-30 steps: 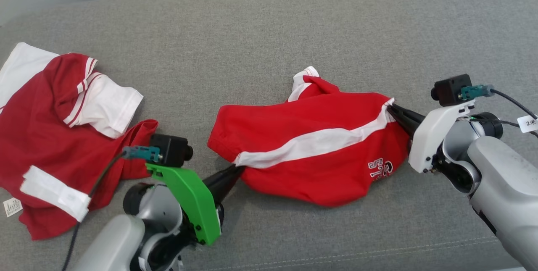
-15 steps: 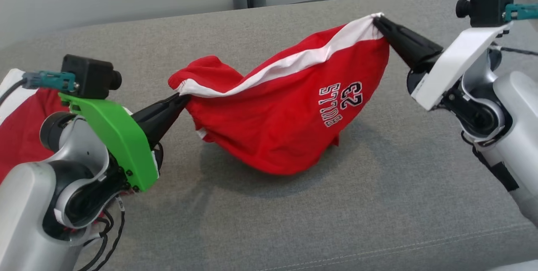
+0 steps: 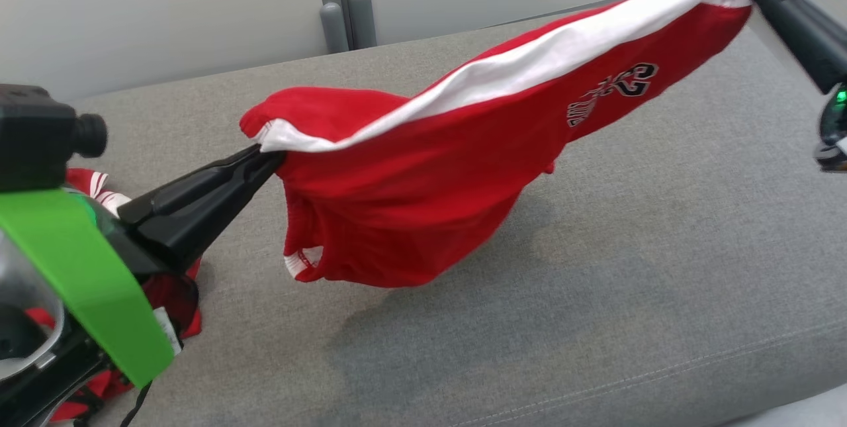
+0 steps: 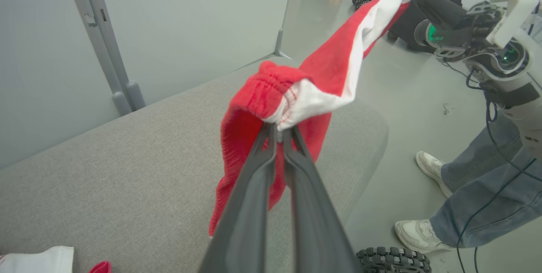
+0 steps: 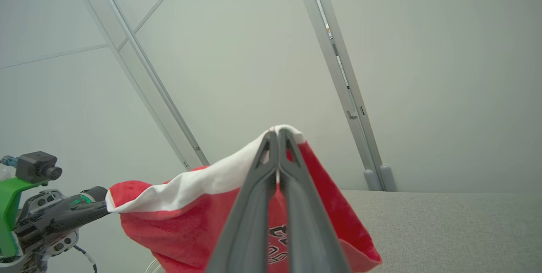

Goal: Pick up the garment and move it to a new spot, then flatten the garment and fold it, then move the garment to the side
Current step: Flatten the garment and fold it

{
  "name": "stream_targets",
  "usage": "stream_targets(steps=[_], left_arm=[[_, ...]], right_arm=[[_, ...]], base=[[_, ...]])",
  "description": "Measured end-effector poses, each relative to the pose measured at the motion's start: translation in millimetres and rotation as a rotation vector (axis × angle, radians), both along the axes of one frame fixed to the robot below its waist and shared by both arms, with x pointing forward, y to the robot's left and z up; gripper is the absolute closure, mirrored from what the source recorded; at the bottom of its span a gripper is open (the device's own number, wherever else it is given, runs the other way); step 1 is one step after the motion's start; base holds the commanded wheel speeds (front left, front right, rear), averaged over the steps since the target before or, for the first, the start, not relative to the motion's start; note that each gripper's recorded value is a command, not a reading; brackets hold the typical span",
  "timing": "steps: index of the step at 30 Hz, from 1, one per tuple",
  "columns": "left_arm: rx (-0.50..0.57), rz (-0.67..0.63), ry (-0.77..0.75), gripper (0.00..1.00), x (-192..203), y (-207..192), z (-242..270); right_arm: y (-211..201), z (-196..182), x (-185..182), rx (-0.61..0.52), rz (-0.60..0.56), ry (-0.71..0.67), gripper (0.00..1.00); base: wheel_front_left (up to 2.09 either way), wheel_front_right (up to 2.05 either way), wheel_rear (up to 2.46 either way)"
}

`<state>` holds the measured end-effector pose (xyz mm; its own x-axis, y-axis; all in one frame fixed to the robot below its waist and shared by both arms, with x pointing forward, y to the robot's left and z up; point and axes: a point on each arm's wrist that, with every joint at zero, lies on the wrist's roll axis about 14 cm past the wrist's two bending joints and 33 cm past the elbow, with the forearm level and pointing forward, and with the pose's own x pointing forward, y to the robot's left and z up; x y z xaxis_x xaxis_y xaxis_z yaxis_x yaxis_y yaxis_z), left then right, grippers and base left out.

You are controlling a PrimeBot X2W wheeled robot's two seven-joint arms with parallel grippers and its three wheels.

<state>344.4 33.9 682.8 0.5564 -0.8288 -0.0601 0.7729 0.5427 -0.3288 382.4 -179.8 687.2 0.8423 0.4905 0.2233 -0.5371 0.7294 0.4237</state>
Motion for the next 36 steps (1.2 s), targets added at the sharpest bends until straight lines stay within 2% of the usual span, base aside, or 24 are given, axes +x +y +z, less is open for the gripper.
stream_targets(steps=[4,7,11,15,17,19,21,23,26,29,31,32,34,36], left_arm=[[0.032,-0.041,-0.038,1.0,-8.4,0.3,13.3],[0.06,-0.07,0.021,1.0,-2.2,1.2,2.7],[0.086,-0.05,0.161,1.0,30.5,4.9,-28.1],[0.161,-0.041,0.404,1.0,54.9,1.6,-96.7],[0.22,-0.034,0.503,1.0,59.9,-1.1,-133.7],[0.274,-0.014,0.519,1.0,70.8,-6.2,-152.8],[0.278,0.034,0.431,1.0,97.5,-14.5,-143.4],[0.186,0.091,0.273,1.0,131.2,-29.5,-102.7],[0.055,0.131,0.049,1.0,160.5,-49.5,-35.5],[-0.078,0.202,-0.188,1.0,181.2,-45.0,31.1],[-0.157,0.223,-0.278,1.0,189.8,-42.0,59.0],[-0.158,0.214,-0.295,1.0,192.3,-45.1,60.5],[-0.083,0.155,-0.3,1.0,195.3,-59.9,37.3],[-0.037,0.134,-0.233,1.0,201.5,-64.4,-1.3]], right_arm=[[-19.5,23.3,-11.5,0.002,-0.033,-0.019,1.0],[-28.6,18.6,-4.9,0.036,-0.05,0.041,1.0],[-40.9,-23.1,19.1,0.063,-0.11,0.198,1.0],[-21.5,-75.8,45.4,0.129,-0.118,0.366,1.0],[-5.9,-91.5,60.7,0.15,-0.11,0.417,1.0],[5.7,-91.3,81.9,0.155,-0.116,0.403,1.0],[7.6,-66.0,110.6,0.16,-0.161,0.293,1.0],[-2.6,-18.9,139.2,0.201,-0.229,0.126,1.0],[-23.2,55.6,164.5,0.23,-0.329,-0.133,1.0],[-18.7,97.3,177.6,0.221,-0.35,-0.295,1.0],[-15.2,104.9,188.0,0.215,-0.354,-0.335,1.0],[-13.1,103.0,194.0,0.216,-0.35,-0.333,1.0],[-5.6,85.4,208.2,0.182,-0.337,-0.299,1.0],[11.9,51.2,221.4,0.13,-0.297,-0.224,1.0]], base=[[0.0,0.0,0.0],[0.0,0.0,0.0],[0.0,0.0,0.0],[0.0,0.0,0.0],[0.0,0.0,0.0],[0.0,0.0,0.0],[0.0,0.0,0.0],[0.0,0.0,0.0],[0.0,0.0,0.0],[0.0,0.0,0.0],[0.0,0.0,0.0],[0.0,0.0,0.0],[0.0,0.0,0.0],[0.0,0.0,0.0]])
